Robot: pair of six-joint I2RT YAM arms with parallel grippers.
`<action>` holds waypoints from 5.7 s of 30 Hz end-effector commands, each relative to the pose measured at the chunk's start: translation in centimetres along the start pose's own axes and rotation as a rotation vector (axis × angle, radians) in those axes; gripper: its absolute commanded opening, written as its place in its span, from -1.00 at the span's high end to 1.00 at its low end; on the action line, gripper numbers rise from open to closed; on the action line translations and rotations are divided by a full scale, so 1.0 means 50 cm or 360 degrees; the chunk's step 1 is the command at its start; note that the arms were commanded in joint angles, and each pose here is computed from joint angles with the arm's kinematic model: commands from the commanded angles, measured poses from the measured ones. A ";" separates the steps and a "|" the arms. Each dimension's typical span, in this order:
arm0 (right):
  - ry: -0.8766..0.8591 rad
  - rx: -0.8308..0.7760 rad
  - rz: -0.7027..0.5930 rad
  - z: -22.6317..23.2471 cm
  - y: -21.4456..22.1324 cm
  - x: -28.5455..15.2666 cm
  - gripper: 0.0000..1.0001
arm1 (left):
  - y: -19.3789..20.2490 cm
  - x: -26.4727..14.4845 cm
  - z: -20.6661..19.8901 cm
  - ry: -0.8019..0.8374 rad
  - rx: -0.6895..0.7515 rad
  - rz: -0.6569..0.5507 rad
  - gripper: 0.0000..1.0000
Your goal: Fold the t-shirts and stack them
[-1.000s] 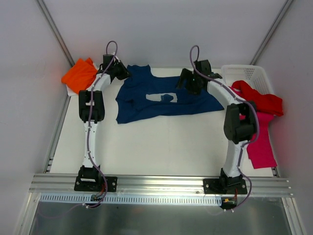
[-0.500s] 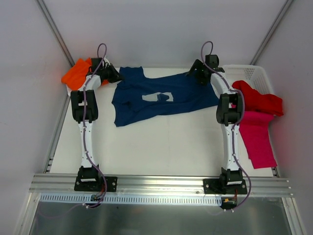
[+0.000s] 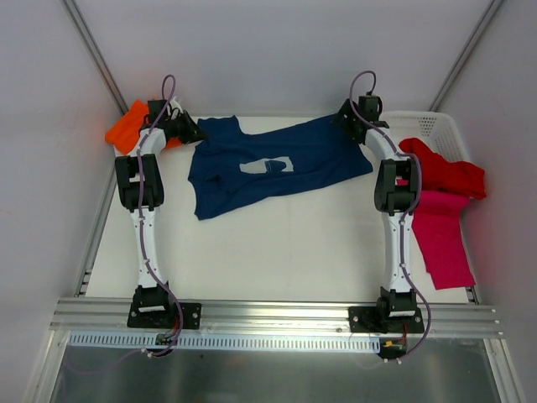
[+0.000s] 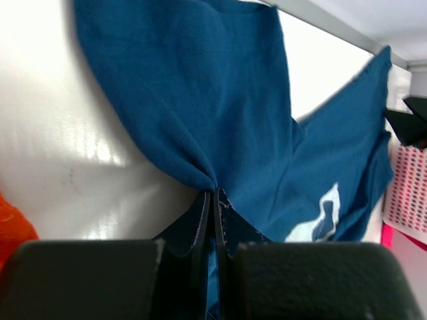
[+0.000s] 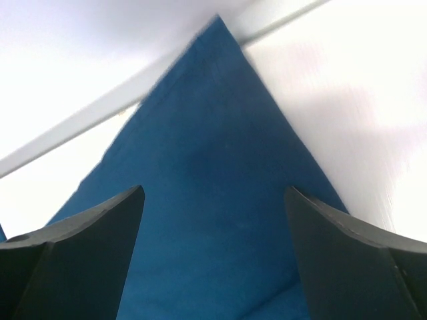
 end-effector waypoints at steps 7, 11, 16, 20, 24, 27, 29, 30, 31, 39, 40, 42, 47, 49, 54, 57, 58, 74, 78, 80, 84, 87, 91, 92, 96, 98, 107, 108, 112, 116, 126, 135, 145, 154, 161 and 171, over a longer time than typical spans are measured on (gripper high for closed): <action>-0.0443 0.0057 -0.0505 0.104 -0.112 -0.007 -0.88 | -0.038 -0.026 -0.044 0.0227 0.0074 -0.0007 1.00; -0.0630 0.0142 -0.0611 0.144 -0.145 -0.034 -0.91 | -0.041 -0.028 -0.050 0.0278 0.0061 0.0006 1.00; -0.0525 0.0072 -0.0695 0.131 -0.150 -0.029 -0.97 | -0.038 -0.028 -0.059 0.0305 0.0048 0.0022 1.00; -0.0400 0.0138 -0.0675 0.078 -0.121 0.016 -0.97 | -0.038 -0.027 -0.058 0.0311 0.0044 0.0026 1.00; -0.0213 0.0209 -0.0635 0.034 -0.090 0.050 -0.97 | -0.037 -0.028 -0.063 0.0322 0.0037 0.0031 1.00; -0.0071 0.0287 -0.0609 0.006 -0.073 0.066 -0.97 | -0.034 -0.026 -0.062 0.0326 0.0026 0.0040 1.00; -0.0080 0.0348 -0.0568 -0.001 -0.066 0.074 -0.96 | -0.032 -0.023 -0.062 0.0324 0.0018 0.0045 1.00; -0.0092 0.0354 -0.0571 0.005 -0.069 0.073 -0.97 | -0.033 -0.023 -0.061 0.0326 0.0015 0.0045 1.00; -0.0083 0.0357 -0.0549 0.003 -0.065 0.075 -0.97 | -0.032 -0.022 -0.062 0.0337 0.0011 0.0050 1.00; -0.0169 0.0441 -0.0484 0.007 -0.051 0.096 -0.97 | -0.028 -0.016 -0.069 0.0371 -0.0010 0.0073 1.00; -0.0200 0.0437 -0.0482 0.015 -0.054 0.096 -0.97 | -0.028 -0.016 -0.070 0.0374 -0.0011 0.0073 1.00; -0.0228 0.0430 -0.0478 0.018 -0.053 0.102 -0.97 | -0.028 -0.017 -0.070 0.0376 -0.0013 0.0074 1.00; -0.0372 0.0445 -0.0408 0.035 -0.040 0.113 -0.81 | -0.027 -0.016 -0.070 0.0380 -0.0023 0.0077 1.00; -0.0414 0.0453 -0.0373 0.047 -0.026 0.116 -0.76 | -0.026 -0.013 -0.067 0.0383 -0.0024 0.0077 1.00; -0.0426 0.0393 -0.0339 0.077 0.003 0.114 -0.76 | -0.024 -0.011 -0.064 0.0381 -0.0032 0.0081 1.00; -0.0435 0.0368 -0.0336 0.086 0.008 0.111 -0.62 | -0.025 -0.010 -0.065 0.0387 -0.0033 0.0080 1.00; -0.0431 0.0364 -0.0336 0.083 0.007 0.111 -0.47 | -0.023 -0.009 -0.065 0.0388 -0.0034 0.0084 1.00; -0.0415 0.0353 -0.0348 0.075 0.004 0.104 0.99 | -0.020 -0.006 -0.060 0.0391 -0.0041 0.0088 1.00; -0.0409 0.0355 -0.0352 0.069 0.000 0.102 0.99 | -0.019 -0.006 -0.059 0.0391 -0.0038 0.0088 1.00; -0.0402 0.0354 -0.0349 0.065 0.002 0.101 0.99 | -0.018 -0.004 -0.059 0.0392 -0.0044 0.0092 1.00; -0.0415 0.0343 -0.0375 0.056 -0.009 0.079 0.99 | -0.021 -0.006 -0.060 0.0386 -0.0042 0.0083 1.00; -0.0439 0.0299 -0.0392 0.066 -0.031 0.040 1.00 | -0.027 -0.013 -0.075 0.0395 -0.0015 0.0069 1.00; -0.0441 0.0201 -0.0454 0.081 -0.066 -0.020 1.00 | -0.048 -0.035 -0.121 0.0408 0.0101 0.0014 1.00; -0.0463 0.0194 -0.0487 0.093 -0.085 -0.046 0.99 | -0.057 -0.047 -0.136 0.0413 0.0127 -0.0007 1.00; -0.0482 0.0187 -0.0520 0.099 -0.115 -0.099 0.99 | -0.076 -0.070 -0.173 0.0430 0.0181 -0.0055 1.00; -0.0480 0.0180 -0.0520 0.096 -0.119 -0.116 0.99 | -0.085 -0.084 -0.187 0.0423 0.0203 -0.0082 1.00; -0.0497 0.0150 -0.0551 0.102 -0.148 -0.218 0.99 | -0.079 -0.119 -0.231 0.0410 0.0276 -0.0104 1.00; -0.0497 0.0152 -0.0544 0.102 -0.145 -0.224 0.99 | -0.075 -0.123 -0.234 0.0410 0.0276 -0.0099 1.00; -0.0471 0.0151 -0.0526 0.088 -0.130 -0.261 0.99 | -0.055 -0.160 -0.253 0.0384 0.0296 -0.0093 1.00; -0.0433 0.0148 -0.0503 0.063 -0.107 -0.285 0.99 | -0.014 -0.193 -0.262 0.0336 0.0391 -0.0072 1.00; -0.0285 0.0133 -0.0480 -0.006 -0.043 -0.349 0.99 | 0.133 -0.245 -0.296 -0.0046 0.0651 -0.0029 1.00; -0.0168 0.0230 -0.0494 -0.067 -0.013 -0.380 0.99 | 0.220 -0.257 -0.313 -0.0136 0.0750 0.0059 1.00; 0.0028 0.0247 -0.0448 -0.126 0.042 -0.374 0.99 | 0.306 -0.275 -0.267 -0.0412 0.0744 0.0143 1.00; 0.0329 0.0288 -0.0424 -0.183 0.081 -0.369 0.99 | 0.356 -0.297 -0.250 -0.0644 0.0785 0.0149 1.00; 0.0549 0.0313 -0.0431 -0.214 0.092 -0.376 0.99 | 0.384 -0.310 -0.243 -0.0894 0.0877 0.0121 0.86; 0.0850 0.0436 -0.0355 -0.265 0.114 -0.383 0.98 | 0.439 -0.333 -0.226 -0.1299 0.0966 0.0083 0.32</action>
Point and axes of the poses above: each gripper's point midway between its finger pads, its own x axis out along the fingers, its own z axis along the line the jaws close on, y = z × x, the point moved 10 cm from there along -x, back along the fingers, and after that the axes turned 7 degrees about x, right-handed, at the moved point
